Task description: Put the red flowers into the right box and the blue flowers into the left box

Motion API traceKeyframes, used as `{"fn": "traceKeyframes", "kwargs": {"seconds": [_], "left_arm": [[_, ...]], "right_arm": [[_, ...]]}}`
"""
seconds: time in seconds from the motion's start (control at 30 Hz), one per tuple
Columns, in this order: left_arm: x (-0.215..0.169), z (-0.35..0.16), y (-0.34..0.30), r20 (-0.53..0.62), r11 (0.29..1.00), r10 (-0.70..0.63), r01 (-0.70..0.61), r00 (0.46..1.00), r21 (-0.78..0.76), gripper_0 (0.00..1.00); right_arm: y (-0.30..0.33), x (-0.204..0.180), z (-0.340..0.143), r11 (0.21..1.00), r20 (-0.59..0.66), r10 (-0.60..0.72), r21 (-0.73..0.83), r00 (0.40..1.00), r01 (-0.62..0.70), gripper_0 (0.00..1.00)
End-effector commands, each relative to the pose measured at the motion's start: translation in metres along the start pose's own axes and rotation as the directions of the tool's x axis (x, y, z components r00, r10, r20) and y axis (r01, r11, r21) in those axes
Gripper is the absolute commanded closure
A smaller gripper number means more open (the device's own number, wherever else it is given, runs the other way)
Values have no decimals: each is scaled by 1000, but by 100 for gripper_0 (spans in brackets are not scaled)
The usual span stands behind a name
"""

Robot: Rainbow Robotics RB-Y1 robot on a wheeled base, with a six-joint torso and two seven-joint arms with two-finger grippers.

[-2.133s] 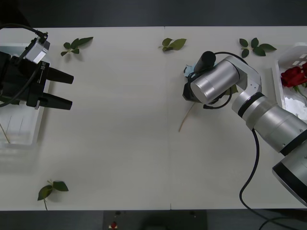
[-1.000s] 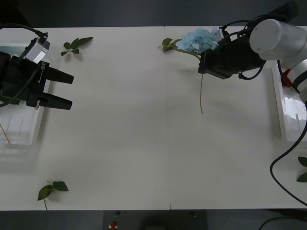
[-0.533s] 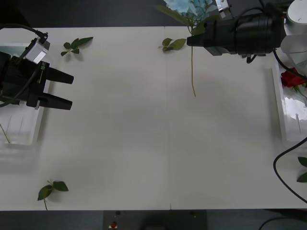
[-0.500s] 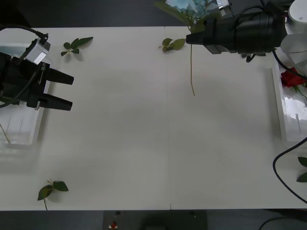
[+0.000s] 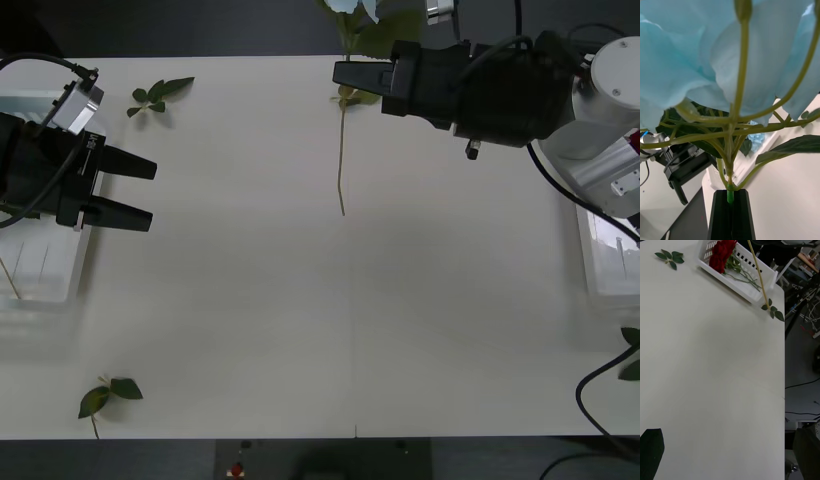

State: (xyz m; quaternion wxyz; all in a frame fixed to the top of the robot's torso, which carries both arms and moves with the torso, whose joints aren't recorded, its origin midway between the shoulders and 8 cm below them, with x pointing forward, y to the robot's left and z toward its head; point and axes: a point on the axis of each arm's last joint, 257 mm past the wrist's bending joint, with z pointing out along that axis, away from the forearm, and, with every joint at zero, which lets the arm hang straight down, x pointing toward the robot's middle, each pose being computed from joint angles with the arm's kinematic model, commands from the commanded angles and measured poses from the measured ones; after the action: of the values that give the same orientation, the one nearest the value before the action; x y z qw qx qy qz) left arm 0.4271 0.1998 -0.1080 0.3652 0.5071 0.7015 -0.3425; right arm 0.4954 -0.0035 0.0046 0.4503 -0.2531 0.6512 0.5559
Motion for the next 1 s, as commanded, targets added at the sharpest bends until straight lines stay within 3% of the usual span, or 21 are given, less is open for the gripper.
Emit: {"fn": "traceKeyframes", "kwargs": {"seconds": [0.03,0.23,0.73,1.0], "left_arm": [[-6,-8,-4,19,1000,19,-19,1000,11,0],[-15,-7,-17,68,998,-18,14,998,62,0],[-29,24,-43,104,910,-377,348,920,226,0],[-40,48,-50,124,880,-430,384,894,279,0]], "right_arm": [[41,0,20,996,61,-32,-86,998,37,100],[53,13,47,993,102,-17,-114,995,29,100],[79,26,85,989,146,-8,-146,989,30,100],[84,26,94,989,165,1,-149,986,23,100]]}}
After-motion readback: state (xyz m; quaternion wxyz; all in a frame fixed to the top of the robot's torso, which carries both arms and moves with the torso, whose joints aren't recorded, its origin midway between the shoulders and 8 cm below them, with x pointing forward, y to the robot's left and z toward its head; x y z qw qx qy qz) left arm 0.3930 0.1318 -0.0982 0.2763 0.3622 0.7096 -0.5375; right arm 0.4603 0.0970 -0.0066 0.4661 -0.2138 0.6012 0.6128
